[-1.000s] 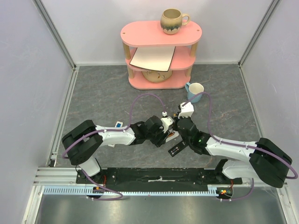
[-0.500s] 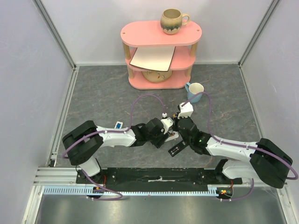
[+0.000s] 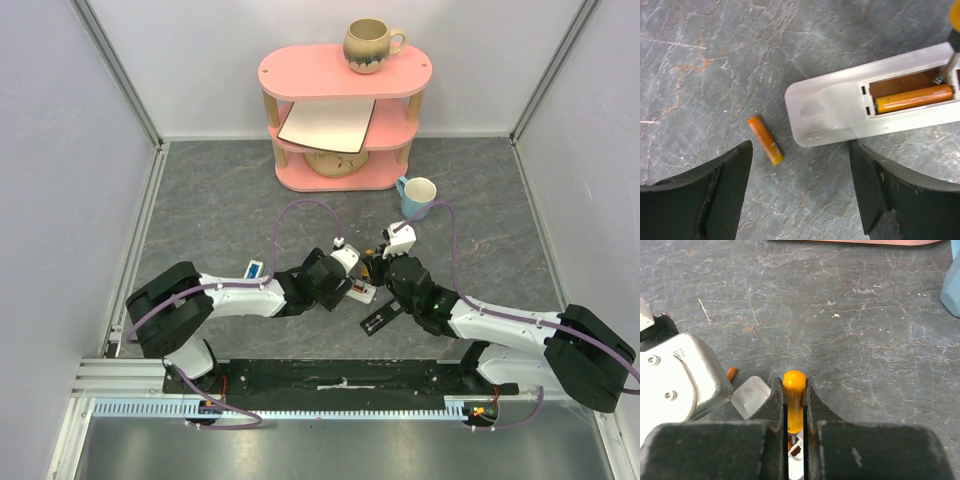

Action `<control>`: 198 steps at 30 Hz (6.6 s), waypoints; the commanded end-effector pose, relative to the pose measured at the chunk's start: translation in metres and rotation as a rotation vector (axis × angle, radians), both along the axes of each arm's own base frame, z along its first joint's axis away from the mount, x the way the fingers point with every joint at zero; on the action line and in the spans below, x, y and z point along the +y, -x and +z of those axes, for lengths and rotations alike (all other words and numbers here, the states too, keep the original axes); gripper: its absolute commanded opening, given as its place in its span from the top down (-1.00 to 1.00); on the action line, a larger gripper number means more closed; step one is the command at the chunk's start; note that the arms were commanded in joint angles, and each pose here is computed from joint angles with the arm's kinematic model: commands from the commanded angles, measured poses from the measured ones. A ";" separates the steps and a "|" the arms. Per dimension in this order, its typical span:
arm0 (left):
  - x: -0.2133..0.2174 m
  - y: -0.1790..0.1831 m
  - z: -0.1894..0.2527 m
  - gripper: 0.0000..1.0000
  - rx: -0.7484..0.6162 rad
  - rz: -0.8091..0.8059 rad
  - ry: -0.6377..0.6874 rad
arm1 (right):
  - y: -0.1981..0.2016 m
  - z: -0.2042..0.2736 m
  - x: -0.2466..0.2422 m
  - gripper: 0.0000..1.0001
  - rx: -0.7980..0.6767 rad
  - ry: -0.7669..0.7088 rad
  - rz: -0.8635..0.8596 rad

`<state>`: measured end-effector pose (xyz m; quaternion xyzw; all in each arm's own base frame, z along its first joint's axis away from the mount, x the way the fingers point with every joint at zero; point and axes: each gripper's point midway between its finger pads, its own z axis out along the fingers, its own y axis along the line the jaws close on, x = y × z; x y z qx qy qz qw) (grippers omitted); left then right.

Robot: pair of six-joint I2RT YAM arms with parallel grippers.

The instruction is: Unload the batteries from the remote control

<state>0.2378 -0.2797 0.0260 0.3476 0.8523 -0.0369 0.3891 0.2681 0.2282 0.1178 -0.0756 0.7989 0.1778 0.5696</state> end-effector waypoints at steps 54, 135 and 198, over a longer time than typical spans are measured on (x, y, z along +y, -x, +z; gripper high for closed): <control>-0.029 0.019 0.010 -0.37 0.091 -0.126 0.158 | 0.001 0.045 0.011 1.00 -0.144 -0.316 0.031; -0.023 -0.012 -0.009 0.96 0.100 -0.002 0.041 | -0.027 0.054 -0.008 1.00 -0.146 -0.202 -0.164; -0.034 -0.001 -0.020 -0.44 0.293 -0.069 0.161 | -0.002 -0.066 0.015 1.00 0.334 -0.321 0.082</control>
